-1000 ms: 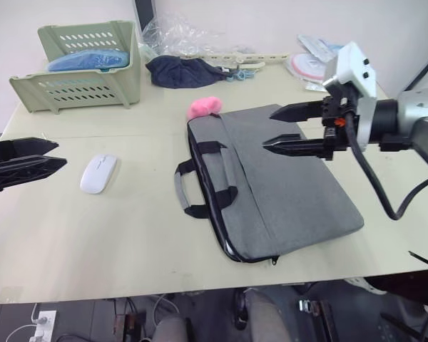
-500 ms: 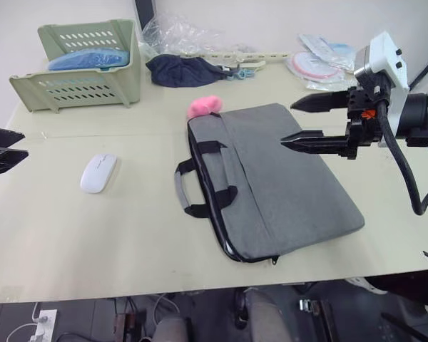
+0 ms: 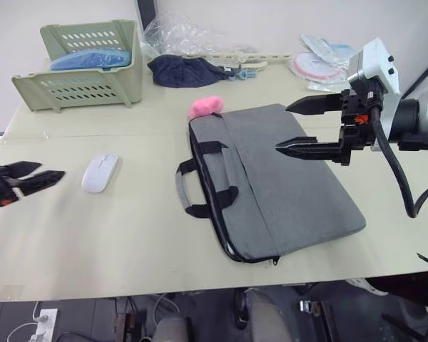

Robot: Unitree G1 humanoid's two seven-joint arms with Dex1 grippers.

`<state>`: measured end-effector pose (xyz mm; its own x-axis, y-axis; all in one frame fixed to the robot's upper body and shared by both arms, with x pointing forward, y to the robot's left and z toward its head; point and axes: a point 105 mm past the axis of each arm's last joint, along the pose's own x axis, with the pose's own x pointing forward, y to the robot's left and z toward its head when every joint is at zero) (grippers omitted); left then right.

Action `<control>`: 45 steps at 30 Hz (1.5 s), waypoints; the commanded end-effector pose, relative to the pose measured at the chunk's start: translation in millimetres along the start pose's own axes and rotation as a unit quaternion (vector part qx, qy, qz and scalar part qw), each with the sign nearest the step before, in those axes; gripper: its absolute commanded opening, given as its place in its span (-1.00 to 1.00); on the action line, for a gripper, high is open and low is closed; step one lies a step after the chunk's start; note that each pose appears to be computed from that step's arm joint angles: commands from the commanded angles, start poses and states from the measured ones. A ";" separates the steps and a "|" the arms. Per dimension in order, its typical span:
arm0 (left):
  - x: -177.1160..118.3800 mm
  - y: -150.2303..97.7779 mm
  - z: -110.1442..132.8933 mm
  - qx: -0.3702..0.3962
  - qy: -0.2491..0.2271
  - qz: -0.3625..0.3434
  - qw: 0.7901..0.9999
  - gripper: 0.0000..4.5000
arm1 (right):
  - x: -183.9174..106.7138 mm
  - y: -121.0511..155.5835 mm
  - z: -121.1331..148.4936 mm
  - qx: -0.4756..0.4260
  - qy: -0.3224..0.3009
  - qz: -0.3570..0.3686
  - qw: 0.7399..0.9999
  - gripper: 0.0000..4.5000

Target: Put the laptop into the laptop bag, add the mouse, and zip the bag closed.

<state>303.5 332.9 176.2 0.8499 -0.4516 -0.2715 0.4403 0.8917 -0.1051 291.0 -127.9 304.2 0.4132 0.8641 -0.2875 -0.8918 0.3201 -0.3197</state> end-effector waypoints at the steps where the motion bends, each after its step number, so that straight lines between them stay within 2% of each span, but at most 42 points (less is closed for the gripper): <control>1: 10.7 -19.3 -7.1 -0.001 -0.012 -0.014 1.000 1.00 | -2.7 4.5 10.8 -0.023 -0.012 -0.007 1.000 0.99; 4: 13.6 -26.3 -6.9 -0.003 -0.024 -0.006 1.000 1.00 | 0.0 5.9 10.6 -0.021 -0.012 -0.007 1.000 0.99; 13: 7.5 -14.5 -4.2 0.000 -0.039 0.038 0.999 1.00 | 2.9 6.6 13.8 -0.015 -0.020 -0.009 1.000 0.99; 19: 11.7 -5.5 4.7 0.013 -0.077 0.074 0.994 1.00 | 3.8 7.0 13.7 -0.012 -0.021 -0.011 1.000 0.99; 25: 20.4 -11.4 -5.9 0.012 -0.073 0.068 0.995 1.00 | 3.3 7.6 13.1 -0.011 -0.021 -0.013 1.000 0.99; 34: 33.0 -2.7 -24.6 0.016 -0.077 0.099 0.992 1.00 | 5.2 7.1 11.1 -0.004 -0.024 -0.015 1.000 0.99; 45: 50.2 -0.8 -29.0 0.025 -0.094 0.111 0.989 1.00 | 6.3 4.3 7.5 0.005 -0.028 -0.023 0.999 0.99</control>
<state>333.7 311.3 127.8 0.9582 -0.2550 -0.1296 0.2504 0.9668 -0.0512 291.2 -115.4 295.9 0.4222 0.8662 -0.2671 -0.8931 0.3472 -0.2859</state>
